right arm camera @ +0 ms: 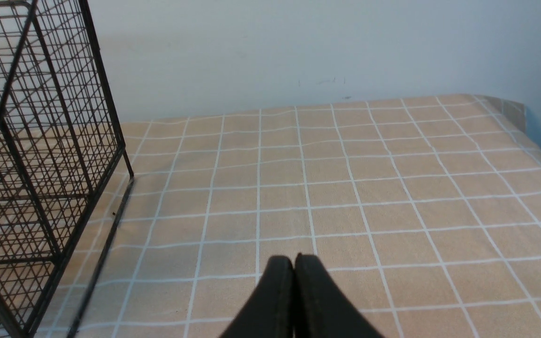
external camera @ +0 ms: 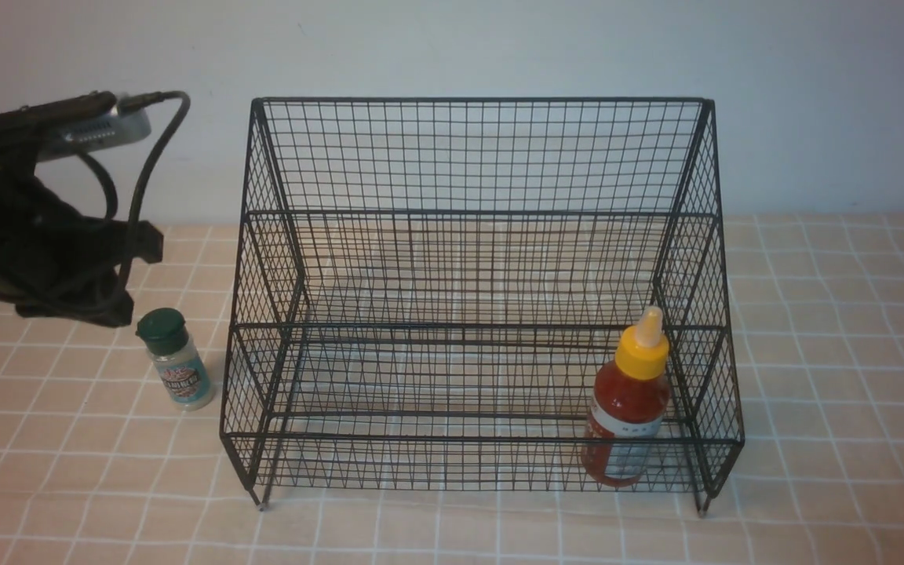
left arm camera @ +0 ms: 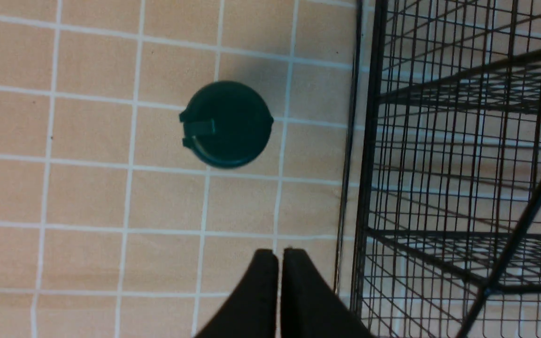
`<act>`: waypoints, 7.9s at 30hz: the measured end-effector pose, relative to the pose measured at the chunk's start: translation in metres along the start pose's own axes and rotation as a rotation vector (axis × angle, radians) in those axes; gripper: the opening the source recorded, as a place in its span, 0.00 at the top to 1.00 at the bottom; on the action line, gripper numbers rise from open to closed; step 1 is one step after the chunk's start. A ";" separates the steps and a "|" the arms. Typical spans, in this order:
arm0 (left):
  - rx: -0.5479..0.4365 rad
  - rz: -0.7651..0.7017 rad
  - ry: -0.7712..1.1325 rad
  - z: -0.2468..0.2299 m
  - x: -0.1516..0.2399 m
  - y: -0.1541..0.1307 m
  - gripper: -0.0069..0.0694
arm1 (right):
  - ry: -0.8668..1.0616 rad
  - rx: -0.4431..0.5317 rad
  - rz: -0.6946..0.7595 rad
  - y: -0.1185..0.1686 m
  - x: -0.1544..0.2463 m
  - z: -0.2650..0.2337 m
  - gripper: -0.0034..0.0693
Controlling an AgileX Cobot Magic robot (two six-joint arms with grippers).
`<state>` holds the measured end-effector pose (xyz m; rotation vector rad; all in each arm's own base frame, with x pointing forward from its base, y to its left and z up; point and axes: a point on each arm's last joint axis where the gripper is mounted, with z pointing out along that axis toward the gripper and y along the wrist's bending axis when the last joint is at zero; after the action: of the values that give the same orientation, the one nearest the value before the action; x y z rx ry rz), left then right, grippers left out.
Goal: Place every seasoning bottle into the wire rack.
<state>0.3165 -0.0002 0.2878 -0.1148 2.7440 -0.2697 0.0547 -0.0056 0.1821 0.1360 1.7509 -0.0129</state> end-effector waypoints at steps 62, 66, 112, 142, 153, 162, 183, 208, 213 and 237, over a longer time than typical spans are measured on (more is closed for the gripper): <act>0.059 0.371 -0.194 -0.139 0.014 -0.107 0.49 | 0.000 0.000 0.000 0.000 0.000 0.000 0.97; 0.094 0.439 -0.108 -0.119 0.031 -0.129 0.49 | 0.000 0.000 0.000 0.000 0.000 0.000 0.97; 0.117 0.442 -0.273 -0.013 0.064 -0.139 0.49 | 0.000 0.000 -0.013 0.000 0.000 0.000 0.97; 0.102 0.450 -0.218 0.053 0.096 -0.122 0.37 | 0.000 0.000 -0.015 0.000 0.000 0.000 0.97; 0.117 0.461 -0.325 -0.018 0.095 -0.117 0.24 | 0.000 0.000 -0.016 0.000 0.000 0.000 0.97; 0.155 0.436 -0.468 -0.134 0.130 -0.087 0.82 | 0.000 0.000 -0.016 0.000 0.000 0.000 0.97; 0.311 0.402 -0.933 -0.221 0.215 -0.027 0.92 | 0.000 0.000 -0.016 0.000 0.000 0.000 0.97; -0.081 0.319 -0.881 0.006 0.286 0.031 0.92 | 0.001 0.000 -0.016 0.000 0.000 0.000 0.97; -0.083 0.318 -0.875 0.007 0.287 0.031 0.92 | 0.001 0.000 -0.016 0.000 0.000 0.000 0.97; -0.084 0.317 -0.871 0.007 0.287 0.031 0.92 | 0.001 0.000 -0.016 0.000 0.000 0.000 0.97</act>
<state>0.0525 -0.0040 0.1709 0.1503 1.8666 0.0003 0.0547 -0.0056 0.1820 0.1224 1.7530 -0.0242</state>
